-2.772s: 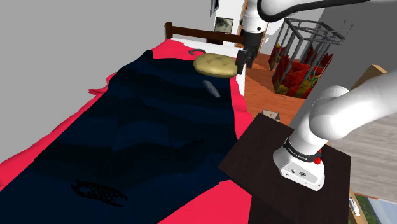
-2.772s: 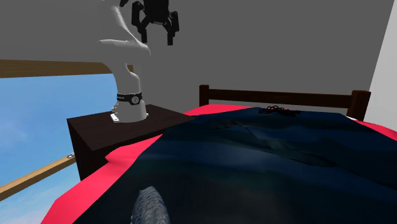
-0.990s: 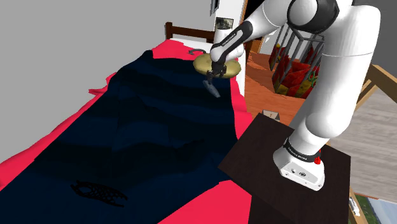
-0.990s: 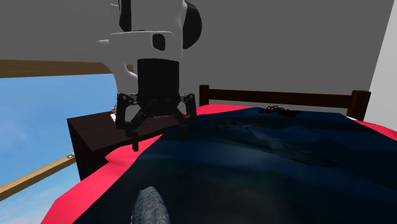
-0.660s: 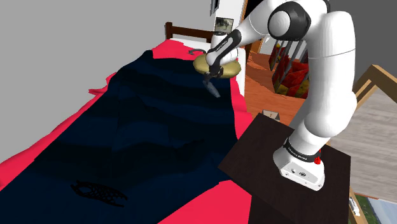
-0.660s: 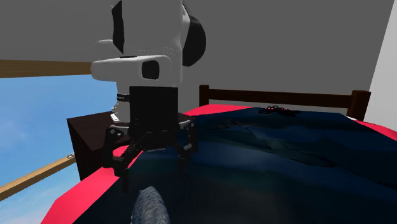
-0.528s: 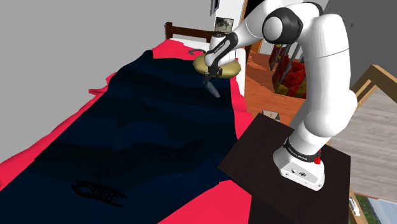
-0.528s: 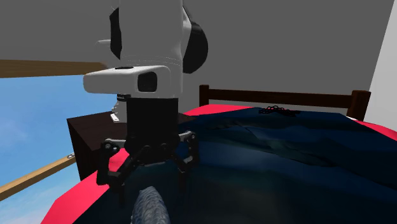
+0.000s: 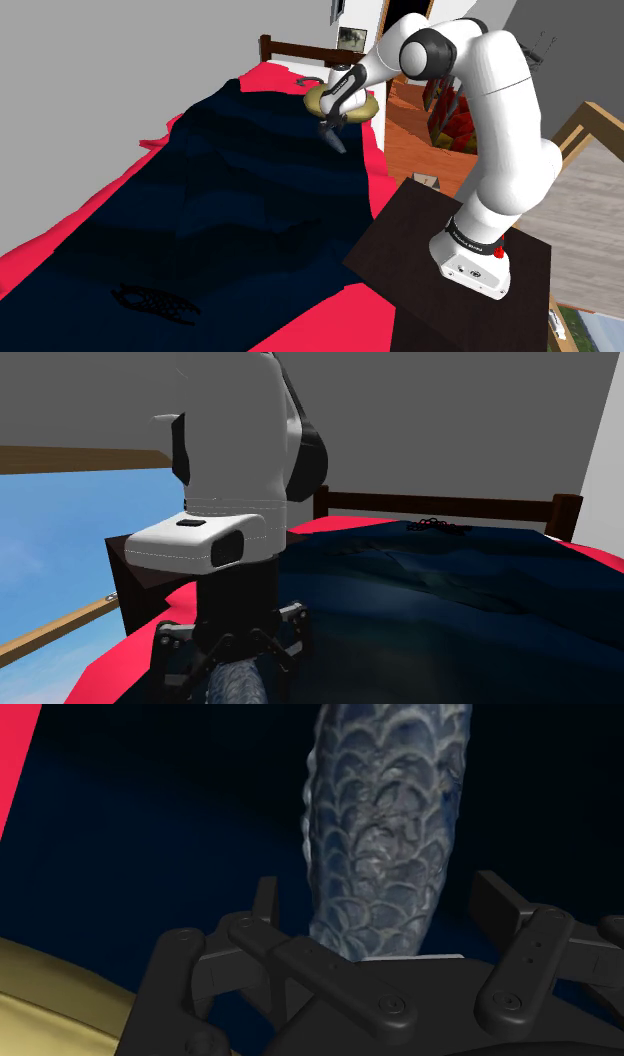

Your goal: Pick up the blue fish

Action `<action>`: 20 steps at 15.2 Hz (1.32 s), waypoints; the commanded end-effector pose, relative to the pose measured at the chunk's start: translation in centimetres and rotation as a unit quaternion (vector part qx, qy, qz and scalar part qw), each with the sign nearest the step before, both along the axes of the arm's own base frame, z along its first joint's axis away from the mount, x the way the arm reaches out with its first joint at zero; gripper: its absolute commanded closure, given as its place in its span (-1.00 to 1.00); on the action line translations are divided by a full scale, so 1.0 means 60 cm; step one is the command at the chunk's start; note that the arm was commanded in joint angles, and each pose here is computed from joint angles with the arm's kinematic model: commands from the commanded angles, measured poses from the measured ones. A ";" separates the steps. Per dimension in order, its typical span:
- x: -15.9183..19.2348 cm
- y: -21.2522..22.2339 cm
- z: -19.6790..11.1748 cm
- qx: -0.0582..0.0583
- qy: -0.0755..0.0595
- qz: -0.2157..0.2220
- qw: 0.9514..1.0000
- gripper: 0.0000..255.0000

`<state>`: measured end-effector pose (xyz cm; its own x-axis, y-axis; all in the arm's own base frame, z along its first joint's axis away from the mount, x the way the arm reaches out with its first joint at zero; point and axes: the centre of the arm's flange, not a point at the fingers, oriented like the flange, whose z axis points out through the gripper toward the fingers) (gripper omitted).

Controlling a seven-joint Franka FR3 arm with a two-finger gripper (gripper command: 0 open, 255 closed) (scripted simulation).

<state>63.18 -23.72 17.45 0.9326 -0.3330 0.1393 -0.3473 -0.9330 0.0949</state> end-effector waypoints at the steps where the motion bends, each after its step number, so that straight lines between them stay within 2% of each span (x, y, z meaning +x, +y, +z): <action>1: 0.001 -0.001 -0.014 0.000 0.000 0.000 1.000 -1.00; 2: 0.001 -0.001 -0.014 0.000 0.000 0.000 1.000 -1.00; 3: 0.000 -0.002 -0.014 0.000 0.000 0.000 1.000 1.00; 12: 0.001 -0.001 -0.014 0.000 0.000 0.000 1.000 1.00; 20: 0.001 -0.001 0.057 0.000 0.000 0.000 1.000 1.00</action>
<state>63.16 -23.73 20.29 0.9326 -0.3329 0.1395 -0.3473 -0.9330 0.0949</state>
